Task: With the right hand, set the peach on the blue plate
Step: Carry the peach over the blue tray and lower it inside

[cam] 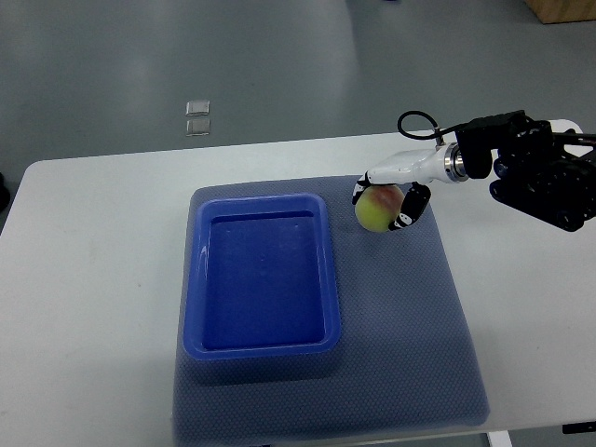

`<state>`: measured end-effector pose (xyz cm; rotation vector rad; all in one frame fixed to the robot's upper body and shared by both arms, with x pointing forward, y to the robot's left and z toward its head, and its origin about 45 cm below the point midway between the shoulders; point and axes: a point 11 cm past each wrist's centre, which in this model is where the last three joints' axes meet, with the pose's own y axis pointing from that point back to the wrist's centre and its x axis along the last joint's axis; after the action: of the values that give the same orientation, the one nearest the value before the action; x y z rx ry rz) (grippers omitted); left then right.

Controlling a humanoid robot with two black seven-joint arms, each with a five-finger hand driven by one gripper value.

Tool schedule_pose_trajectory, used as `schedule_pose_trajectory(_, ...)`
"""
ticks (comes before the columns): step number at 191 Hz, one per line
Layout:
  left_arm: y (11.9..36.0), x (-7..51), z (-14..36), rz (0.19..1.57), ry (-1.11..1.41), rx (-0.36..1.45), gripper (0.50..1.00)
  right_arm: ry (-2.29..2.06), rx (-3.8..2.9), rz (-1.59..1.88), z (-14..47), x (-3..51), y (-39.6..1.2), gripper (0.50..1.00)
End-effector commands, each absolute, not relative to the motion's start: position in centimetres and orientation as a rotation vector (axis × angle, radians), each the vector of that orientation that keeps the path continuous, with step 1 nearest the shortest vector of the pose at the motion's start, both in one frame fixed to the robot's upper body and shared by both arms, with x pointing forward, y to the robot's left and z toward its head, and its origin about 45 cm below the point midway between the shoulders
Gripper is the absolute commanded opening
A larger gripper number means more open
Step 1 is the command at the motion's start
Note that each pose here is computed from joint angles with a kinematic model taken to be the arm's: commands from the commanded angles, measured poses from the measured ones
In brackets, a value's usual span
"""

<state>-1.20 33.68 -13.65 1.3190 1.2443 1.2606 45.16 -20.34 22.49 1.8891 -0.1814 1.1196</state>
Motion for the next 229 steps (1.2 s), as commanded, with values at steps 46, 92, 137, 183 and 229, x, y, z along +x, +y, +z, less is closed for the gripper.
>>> schedule_pose_trajectory(46,33.8,-1.2,-13.6,1.263,1.242,1.323,1.0,-0.052,1.979,1.298,25.3,44.3,-10.0,0.67)
schedule_pose_trajectory(92,33.9,-1.2,-13.6,1.265,1.24,1.325,1.0,0.055,2.035,1.344,24.6,42.3,-3.9,0.676)
schedule_pose_trajectory(137,33.8,-1.2,-13.6,1.264,1.242,1.322,1.0,0.098,2.049,1.337,23.2,41.3,-2.0,0.766)
schedule_pose_trajectory(183,33.8,-1.2,-13.6,1.263,1.243,1.321,1.0,0.125,2.036,1.313,21.9,40.9,-2.5,0.907)
schedule_pose_trajectory(229,33.8,-1.2,-13.6,1.263,1.242,1.323,1.0,0.119,2.038,1.316,22.1,41.0,-2.4,0.928)
